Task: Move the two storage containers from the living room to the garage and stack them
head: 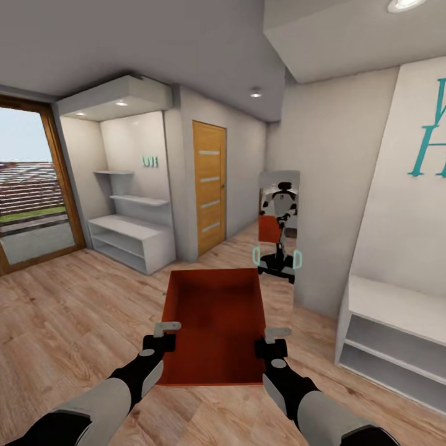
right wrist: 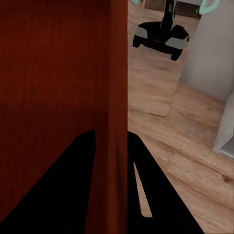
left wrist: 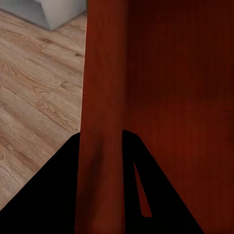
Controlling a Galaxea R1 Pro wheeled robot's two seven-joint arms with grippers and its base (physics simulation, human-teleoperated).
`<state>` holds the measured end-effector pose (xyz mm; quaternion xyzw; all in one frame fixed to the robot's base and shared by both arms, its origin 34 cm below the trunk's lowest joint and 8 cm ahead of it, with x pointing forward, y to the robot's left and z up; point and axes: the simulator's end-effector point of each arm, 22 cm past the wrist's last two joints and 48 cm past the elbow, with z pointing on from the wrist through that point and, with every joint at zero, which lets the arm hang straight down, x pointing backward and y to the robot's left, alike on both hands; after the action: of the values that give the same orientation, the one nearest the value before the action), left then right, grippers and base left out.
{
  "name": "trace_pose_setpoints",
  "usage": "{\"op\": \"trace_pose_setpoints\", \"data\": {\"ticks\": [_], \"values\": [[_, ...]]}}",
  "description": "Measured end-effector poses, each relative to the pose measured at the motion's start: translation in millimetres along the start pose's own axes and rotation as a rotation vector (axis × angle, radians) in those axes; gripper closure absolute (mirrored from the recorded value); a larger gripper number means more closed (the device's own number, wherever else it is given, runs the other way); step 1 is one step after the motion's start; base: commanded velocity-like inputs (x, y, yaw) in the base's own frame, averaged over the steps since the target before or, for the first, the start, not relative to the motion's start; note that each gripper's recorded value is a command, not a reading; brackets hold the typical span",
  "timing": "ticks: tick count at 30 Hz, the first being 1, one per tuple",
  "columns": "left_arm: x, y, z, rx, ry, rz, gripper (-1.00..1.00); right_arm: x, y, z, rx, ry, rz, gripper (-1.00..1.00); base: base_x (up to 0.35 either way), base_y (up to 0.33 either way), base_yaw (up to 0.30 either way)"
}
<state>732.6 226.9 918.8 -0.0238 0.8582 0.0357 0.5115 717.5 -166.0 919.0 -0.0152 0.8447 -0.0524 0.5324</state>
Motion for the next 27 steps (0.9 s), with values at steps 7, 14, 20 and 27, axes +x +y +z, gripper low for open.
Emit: {"op": "trace_pose_setpoints", "data": {"ticks": [7,14,20,27], "values": [[1.1,-13.1,-2.8,-0.012,0.006,0.003,1.0,2.9,-13.0,3.8,-0.013,0.005,0.001,1.0,0.324,0.0,0.226],[0.5,-2.8,-0.6,-0.003,0.003,0.001,1.0,1.0,-2.7,0.9,-0.003,0.003,0.001,1.0,0.324,0.0,0.265],[0.1,2.6,0.5,0.002,0.0,0.001,1.0,-0.2,2.6,-0.8,0.002,0.001,0.0,1.0,0.324,0.0,0.243],[0.5,-3.2,-0.7,-0.003,0.002,0.003,1.0,0.9,-3.2,1.0,-0.003,0.002,0.0,1.0,0.324,0.0,0.196]]}}
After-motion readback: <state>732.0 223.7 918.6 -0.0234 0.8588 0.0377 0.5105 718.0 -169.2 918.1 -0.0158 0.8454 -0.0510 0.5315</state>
